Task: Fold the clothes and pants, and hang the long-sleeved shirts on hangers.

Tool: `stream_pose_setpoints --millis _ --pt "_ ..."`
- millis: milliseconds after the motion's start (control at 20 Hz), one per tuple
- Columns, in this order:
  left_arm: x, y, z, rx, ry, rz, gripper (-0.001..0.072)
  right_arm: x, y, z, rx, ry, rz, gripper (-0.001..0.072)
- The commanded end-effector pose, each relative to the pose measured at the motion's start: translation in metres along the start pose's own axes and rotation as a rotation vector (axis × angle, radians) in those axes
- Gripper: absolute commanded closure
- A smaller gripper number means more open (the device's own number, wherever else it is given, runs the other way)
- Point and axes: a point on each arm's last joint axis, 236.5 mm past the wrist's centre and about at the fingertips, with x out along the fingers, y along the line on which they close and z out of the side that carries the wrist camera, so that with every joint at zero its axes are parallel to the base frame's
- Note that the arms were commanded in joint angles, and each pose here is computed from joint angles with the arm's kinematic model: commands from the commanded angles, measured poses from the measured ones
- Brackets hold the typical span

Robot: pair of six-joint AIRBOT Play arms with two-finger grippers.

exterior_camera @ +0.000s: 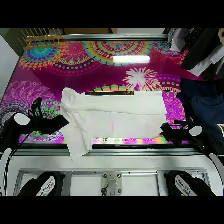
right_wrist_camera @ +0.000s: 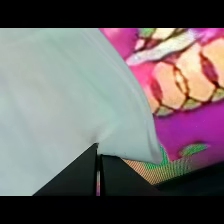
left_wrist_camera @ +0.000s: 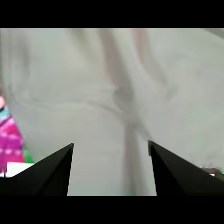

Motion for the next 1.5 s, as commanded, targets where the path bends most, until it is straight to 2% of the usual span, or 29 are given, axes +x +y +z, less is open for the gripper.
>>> stream_pose_setpoints --millis 0,200,700,750,800,850,1200,1450 --pt "0.007 0.055 -0.043 -0.123 0.137 0.118 0.0206 0.000 0.001 -0.001 -0.009 0.005 0.004 0.0702" --pt "0.032 0.055 -0.065 -0.200 0.146 0.073 0.0206 0.000 0.001 -0.001 -0.009 0.005 0.004 0.0702" --pt "0.055 0.025 -0.084 -0.069 0.163 0.061 0.0208 0.000 0.001 -0.001 -0.009 0.005 0.004 0.0702" --pt "0.055 0.023 -0.086 -0.059 0.166 0.061 0.0230 0.000 0.002 -0.001 -0.010 0.005 0.004 0.0702" --pt "0.055 0.022 -0.086 -0.054 0.169 0.060 0.0520 -0.002 0.004 -0.001 -0.015 0.010 0.006 0.0702" --pt "0.052 0.022 -0.087 -0.048 0.180 0.062 0.0694 -0.006 0.006 0.000 -0.033 0.012 0.002 0.0702" --pt "-0.036 0.014 -0.074 0.067 0.167 0.060 0.0700 -0.078 -0.027 0.005 -0.337 0.125 -0.300 0.0703" --pt "-0.072 -0.006 -0.064 0.135 0.078 0.043 0.0699 -0.101 -0.003 0.025 -0.362 0.106 -0.289 0.0703"
